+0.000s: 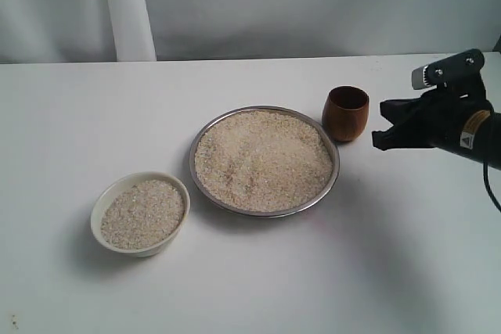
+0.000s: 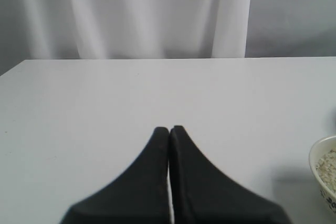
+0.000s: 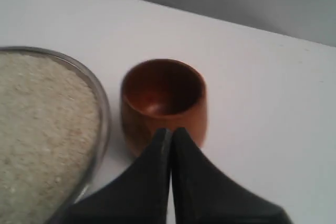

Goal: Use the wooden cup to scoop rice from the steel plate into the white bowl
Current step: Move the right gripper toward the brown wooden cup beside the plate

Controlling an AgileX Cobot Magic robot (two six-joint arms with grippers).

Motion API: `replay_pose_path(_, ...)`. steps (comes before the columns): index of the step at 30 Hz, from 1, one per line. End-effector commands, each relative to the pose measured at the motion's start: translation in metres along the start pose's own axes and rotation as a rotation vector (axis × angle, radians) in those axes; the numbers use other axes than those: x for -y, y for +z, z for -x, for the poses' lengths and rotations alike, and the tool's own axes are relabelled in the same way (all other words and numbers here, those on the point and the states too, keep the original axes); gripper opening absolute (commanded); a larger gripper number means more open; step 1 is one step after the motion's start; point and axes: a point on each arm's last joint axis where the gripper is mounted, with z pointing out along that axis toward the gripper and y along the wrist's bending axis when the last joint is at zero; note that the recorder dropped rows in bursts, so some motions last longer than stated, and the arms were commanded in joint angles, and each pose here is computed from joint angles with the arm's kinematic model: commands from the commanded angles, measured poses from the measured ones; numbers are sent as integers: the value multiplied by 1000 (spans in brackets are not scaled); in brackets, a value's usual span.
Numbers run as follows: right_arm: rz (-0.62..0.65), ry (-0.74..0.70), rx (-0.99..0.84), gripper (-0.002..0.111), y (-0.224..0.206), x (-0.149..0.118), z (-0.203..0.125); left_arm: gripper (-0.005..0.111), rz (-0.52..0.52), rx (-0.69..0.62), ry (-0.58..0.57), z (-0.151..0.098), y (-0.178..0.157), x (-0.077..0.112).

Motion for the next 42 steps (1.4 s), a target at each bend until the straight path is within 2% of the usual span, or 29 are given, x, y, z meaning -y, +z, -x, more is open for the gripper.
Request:
replay_pose_path(1,99,13,17,0,8,5,-21,0,-2,7,-3,0,0,0)
replay_pose_path(3,116,-64,-27,0,13,4,-33,0,-2,7,-3,0,0,0)
replay_pose_path(8,138,-74,51,0,19,2,-37,0,-2,7,-3,0,0,0)
replay_pose_path(11,83,-115,94,1,20,7,-34,0,-2,7,-3,0,0,0)
replay_pose_path(13,80,-112,80,16,20,7,-36,0,-2,7,-3,0,0,0)
replay_pose_path(14,89,-117,79,37,20,6,-36,0,-2,7,-3,0,0,0)
replay_pose_path(15,89,-116,79,50,20,6,-36,0,-2,7,-3,0,0,0)
replay_pose_path(16,92,-101,78,73,20,4,-35,0,-2,7,-3,0,0,0)
replay_pose_path(18,84,-95,73,91,21,5,-36,0,-2,7,-3,0,0,0)
replay_pose_path(29,46,-74,24,94,27,13,-32,0,-2,7,-3,0,0,0)
replay_pose_path(36,135,-124,38,94,33,11,-20,0,-2,7,-3,0,0,0)
replay_pose_path(42,128,-132,34,94,36,12,-24,0,-2,7,-3,0,0,0)
